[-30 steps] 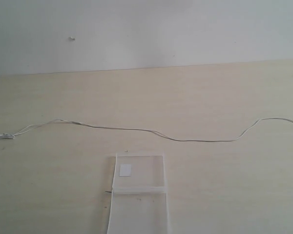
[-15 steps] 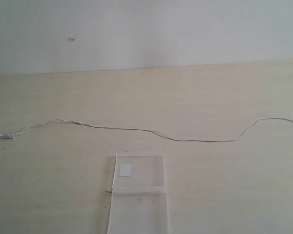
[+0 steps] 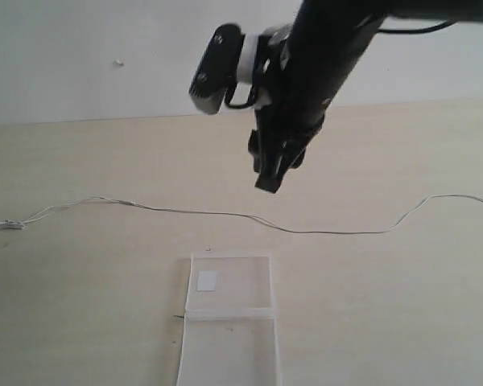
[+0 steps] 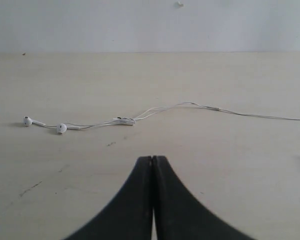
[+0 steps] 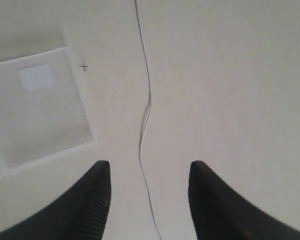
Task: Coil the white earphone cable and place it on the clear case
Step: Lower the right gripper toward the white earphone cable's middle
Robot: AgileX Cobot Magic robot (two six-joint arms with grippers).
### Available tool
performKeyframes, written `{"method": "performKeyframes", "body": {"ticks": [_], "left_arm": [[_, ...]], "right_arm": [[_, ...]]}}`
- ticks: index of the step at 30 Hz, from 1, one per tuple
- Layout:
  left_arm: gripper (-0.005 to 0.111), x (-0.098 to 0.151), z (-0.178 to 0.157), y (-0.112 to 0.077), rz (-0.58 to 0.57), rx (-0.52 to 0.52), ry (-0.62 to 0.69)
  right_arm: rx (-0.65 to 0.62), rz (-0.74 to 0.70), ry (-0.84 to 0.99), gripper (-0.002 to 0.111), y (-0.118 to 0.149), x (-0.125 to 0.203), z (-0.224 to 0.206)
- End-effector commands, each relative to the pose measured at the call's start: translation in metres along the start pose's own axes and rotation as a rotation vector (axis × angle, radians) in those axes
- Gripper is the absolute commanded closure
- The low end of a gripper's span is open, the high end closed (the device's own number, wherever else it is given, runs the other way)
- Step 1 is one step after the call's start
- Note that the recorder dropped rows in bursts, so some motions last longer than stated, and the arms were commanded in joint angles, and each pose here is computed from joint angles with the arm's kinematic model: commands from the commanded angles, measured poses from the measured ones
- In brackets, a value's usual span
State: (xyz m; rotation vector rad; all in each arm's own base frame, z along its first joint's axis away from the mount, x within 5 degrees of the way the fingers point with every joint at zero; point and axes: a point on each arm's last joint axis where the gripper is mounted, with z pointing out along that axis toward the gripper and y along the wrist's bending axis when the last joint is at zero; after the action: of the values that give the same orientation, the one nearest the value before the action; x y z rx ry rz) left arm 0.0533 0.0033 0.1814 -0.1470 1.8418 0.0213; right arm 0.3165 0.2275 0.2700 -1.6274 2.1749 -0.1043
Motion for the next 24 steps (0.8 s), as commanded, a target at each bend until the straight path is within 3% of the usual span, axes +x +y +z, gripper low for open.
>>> {"method": "performKeyframes", "body": {"ticks": [1, 6, 24], "left_arm": [[0.107, 0.0, 0.0, 0.0, 0.003, 0.007, -0.011], [0.107, 0.0, 0.0, 0.0, 0.003, 0.007, -0.011], [0.107, 0.0, 0.0, 0.0, 0.003, 0.007, -0.011]], "right_arm": [[0.084, -0.044, 0.093, 0.058, 0.005, -0.014, 0.05], [0.106, -0.033, 0.161, 0.046, 0.009, -0.015, 0.096], [0.173, -0.046, 0.164, 0.046, 0.01, -0.012, 0.152]]}}
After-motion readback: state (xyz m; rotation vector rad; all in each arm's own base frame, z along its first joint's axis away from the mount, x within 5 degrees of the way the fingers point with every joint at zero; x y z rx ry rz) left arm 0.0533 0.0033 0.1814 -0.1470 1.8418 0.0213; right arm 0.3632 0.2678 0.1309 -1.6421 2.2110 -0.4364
